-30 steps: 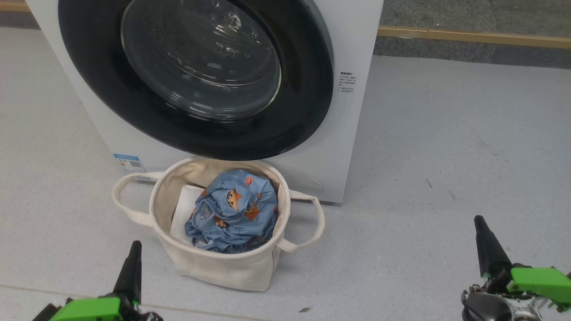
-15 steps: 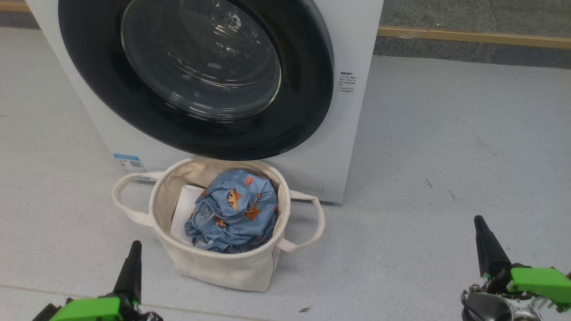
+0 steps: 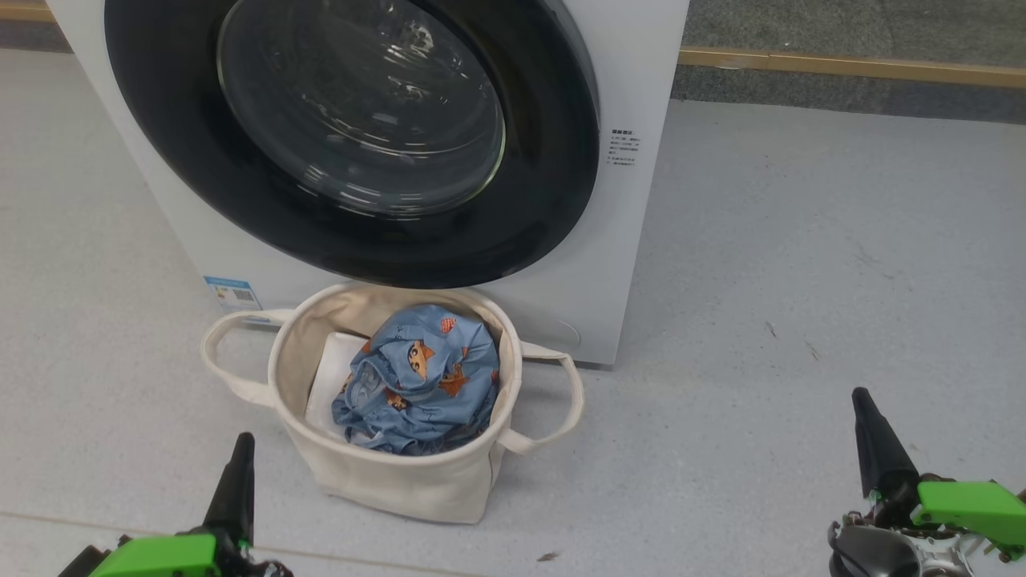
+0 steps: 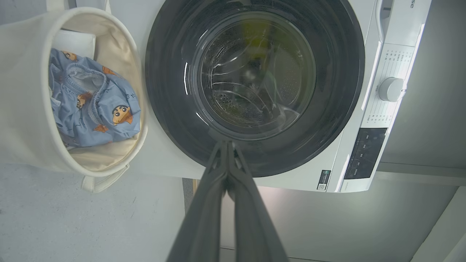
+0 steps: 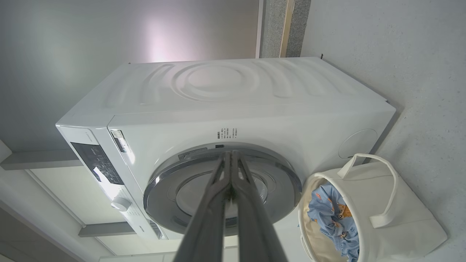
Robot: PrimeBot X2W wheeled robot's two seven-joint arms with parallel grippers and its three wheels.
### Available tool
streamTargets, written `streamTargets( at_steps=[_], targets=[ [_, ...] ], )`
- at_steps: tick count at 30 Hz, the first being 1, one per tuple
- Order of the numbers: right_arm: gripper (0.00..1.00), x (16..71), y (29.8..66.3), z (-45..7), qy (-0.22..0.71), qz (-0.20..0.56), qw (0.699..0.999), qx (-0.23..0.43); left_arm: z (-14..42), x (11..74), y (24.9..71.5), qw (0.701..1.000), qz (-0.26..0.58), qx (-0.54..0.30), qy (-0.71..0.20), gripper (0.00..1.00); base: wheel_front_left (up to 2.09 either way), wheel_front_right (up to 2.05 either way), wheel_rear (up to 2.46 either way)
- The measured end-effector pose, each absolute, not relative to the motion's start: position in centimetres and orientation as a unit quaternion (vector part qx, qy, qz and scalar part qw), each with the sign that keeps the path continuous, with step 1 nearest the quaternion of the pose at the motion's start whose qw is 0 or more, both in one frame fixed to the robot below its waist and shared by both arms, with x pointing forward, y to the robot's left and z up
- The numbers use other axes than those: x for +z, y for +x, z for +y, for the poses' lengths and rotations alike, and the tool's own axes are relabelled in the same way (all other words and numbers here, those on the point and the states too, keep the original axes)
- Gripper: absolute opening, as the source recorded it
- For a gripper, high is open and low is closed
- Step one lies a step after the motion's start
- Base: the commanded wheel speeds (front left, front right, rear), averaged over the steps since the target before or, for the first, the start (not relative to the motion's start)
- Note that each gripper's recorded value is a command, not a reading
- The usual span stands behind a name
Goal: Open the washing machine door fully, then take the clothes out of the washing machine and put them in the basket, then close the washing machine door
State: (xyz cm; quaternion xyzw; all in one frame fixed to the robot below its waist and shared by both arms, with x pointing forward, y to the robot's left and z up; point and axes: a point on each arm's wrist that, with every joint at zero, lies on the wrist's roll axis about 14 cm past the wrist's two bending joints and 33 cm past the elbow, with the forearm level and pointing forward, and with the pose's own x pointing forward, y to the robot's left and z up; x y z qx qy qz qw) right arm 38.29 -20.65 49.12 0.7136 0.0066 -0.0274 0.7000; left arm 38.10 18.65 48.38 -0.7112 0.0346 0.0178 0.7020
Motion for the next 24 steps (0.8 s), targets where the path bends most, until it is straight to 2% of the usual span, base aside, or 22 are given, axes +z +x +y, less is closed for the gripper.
streamTargets(
  at_steps=[24],
  targets=[
    [0.0,49.11,38.29,-20.64,0.713,0.007,0.701,-0.028,18.65,48.39,38.1,0.702,0.035,0.018,-0.711,0.0,0.0,0.0,0.0]
  ],
)
